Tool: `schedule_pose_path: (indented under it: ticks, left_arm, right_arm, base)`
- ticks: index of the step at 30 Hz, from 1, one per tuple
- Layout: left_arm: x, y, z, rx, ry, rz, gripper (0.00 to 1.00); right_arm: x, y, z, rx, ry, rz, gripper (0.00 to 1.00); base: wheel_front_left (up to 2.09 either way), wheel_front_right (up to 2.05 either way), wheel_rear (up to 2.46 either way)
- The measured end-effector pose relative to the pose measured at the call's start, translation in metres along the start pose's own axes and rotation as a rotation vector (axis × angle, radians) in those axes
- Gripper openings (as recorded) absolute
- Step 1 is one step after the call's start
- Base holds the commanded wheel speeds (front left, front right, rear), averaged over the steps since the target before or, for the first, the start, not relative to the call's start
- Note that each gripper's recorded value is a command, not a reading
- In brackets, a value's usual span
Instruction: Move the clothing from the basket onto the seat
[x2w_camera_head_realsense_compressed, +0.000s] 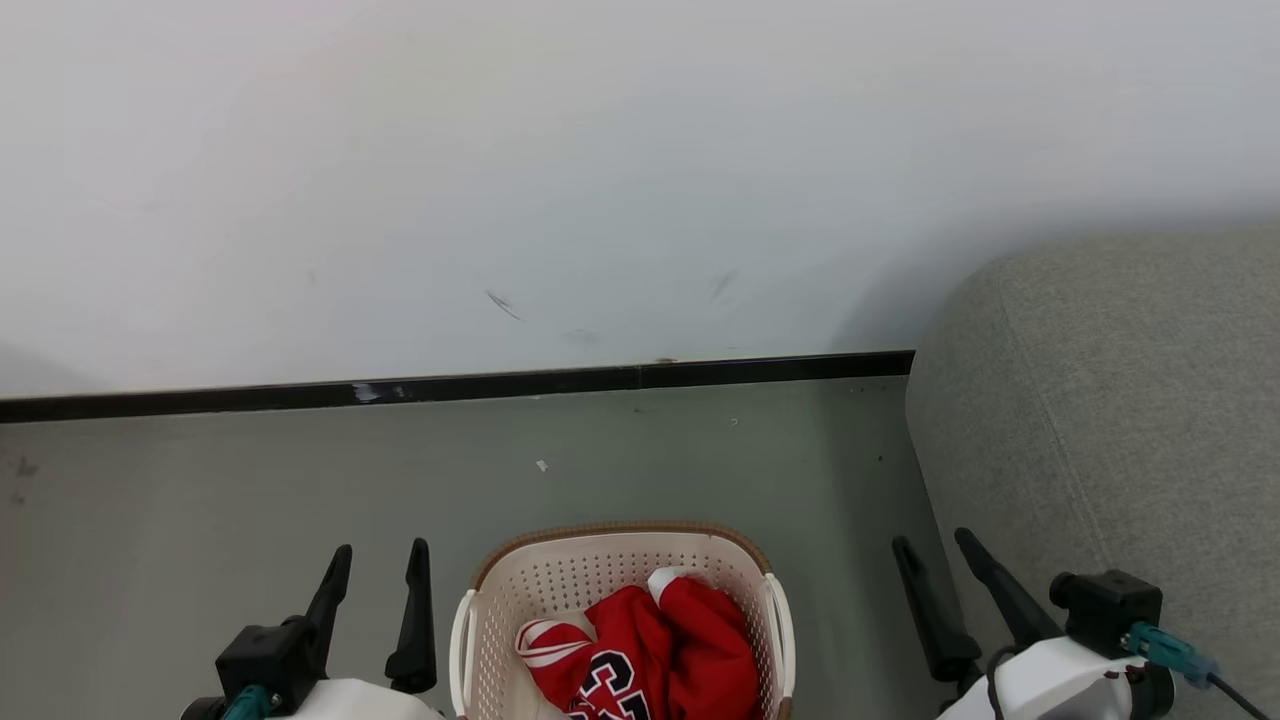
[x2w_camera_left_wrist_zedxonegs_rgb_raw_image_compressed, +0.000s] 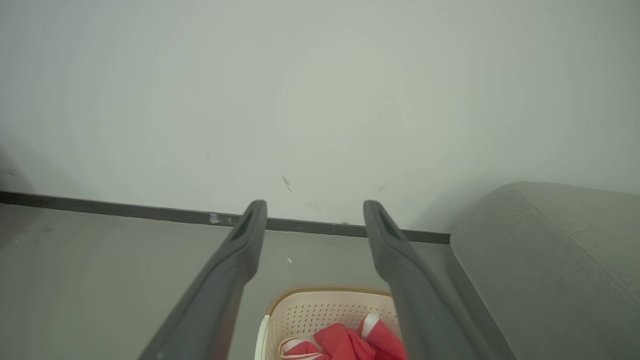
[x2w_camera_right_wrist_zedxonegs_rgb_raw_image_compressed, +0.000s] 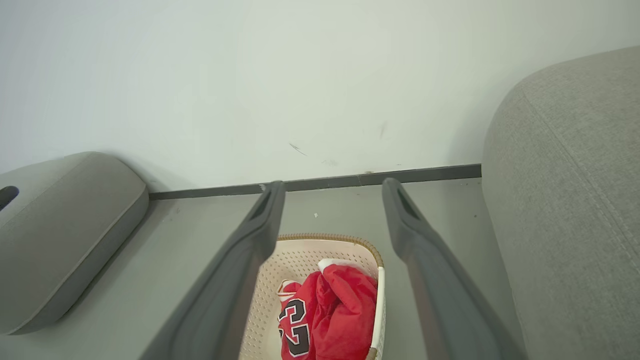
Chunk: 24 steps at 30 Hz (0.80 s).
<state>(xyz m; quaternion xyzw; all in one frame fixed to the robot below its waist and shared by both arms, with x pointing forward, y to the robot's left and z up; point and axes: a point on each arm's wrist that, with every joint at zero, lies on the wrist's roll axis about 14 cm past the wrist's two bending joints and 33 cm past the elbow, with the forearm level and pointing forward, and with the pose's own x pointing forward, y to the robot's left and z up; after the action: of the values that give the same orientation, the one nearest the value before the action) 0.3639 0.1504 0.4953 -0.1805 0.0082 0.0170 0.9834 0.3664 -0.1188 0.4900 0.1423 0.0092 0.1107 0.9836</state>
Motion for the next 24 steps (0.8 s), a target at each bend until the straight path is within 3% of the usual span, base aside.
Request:
schedule_pose_path:
  ticks: [14,24]
  left_arm:
    - [-0.001,-0.013,0.008,0.191,-0.075,-0.043,1.0]
    - [-0.002,-0.011,0.003,0.199,-0.058,-0.039,1.0]
  right_arm:
    - [0.003,0.021,0.0,-0.181,-0.018,0.083,1.0]
    - [0.003,0.023,0.001,-0.188,-0.021,0.086,1.0]
  base:
    - [0.0,0.0,0.0]
    - [0.0,0.0,0.0]
